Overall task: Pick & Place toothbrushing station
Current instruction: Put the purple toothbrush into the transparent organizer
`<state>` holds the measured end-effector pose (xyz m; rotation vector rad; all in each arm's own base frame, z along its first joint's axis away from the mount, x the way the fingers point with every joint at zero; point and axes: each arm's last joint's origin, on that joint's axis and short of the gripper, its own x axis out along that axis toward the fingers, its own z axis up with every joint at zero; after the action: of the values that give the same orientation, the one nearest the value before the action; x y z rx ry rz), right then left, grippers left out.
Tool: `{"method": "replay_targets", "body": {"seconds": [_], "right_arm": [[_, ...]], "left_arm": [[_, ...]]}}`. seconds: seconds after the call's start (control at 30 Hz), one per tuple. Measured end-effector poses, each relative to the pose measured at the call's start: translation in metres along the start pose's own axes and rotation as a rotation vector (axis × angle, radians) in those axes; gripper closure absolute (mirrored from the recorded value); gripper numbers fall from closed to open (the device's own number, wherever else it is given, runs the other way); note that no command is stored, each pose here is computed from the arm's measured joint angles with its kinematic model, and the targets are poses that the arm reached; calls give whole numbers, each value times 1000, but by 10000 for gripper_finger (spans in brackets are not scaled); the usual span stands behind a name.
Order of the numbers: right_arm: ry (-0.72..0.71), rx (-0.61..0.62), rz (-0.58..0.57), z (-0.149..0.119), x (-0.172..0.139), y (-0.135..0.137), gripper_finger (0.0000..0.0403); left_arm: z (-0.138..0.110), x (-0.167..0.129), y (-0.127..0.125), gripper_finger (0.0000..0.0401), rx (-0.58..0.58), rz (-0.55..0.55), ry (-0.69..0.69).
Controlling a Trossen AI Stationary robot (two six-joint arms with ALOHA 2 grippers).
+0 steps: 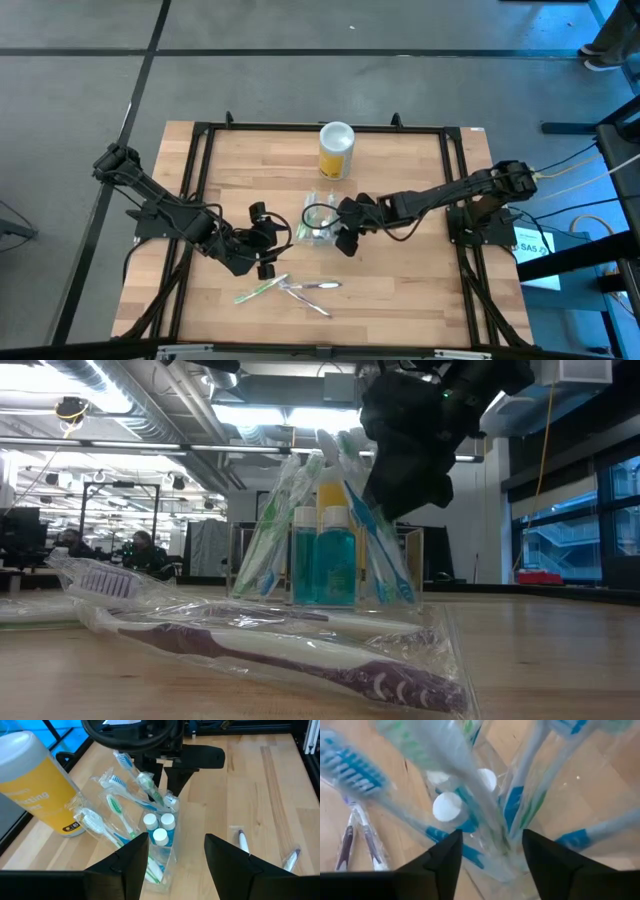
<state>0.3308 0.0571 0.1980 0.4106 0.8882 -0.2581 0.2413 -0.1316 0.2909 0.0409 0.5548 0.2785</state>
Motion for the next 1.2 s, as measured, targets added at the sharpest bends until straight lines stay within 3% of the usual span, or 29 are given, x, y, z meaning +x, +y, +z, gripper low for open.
{"method": "replay_targets", "body": {"seconds": [0.27, 0.67, 1.2], "right_arm": [[28, 0, 8, -2, 0, -1, 174], [58, -17, -3, -4, -4, -3, 245], [2, 4, 130, 6, -62, -1, 297]], "left_arm": [[0, 0, 0, 210, 1, 0, 1], [0, 0, 0, 214, 4, 1, 1], [-1, 0, 0, 216, 7, -7, 8]]}}
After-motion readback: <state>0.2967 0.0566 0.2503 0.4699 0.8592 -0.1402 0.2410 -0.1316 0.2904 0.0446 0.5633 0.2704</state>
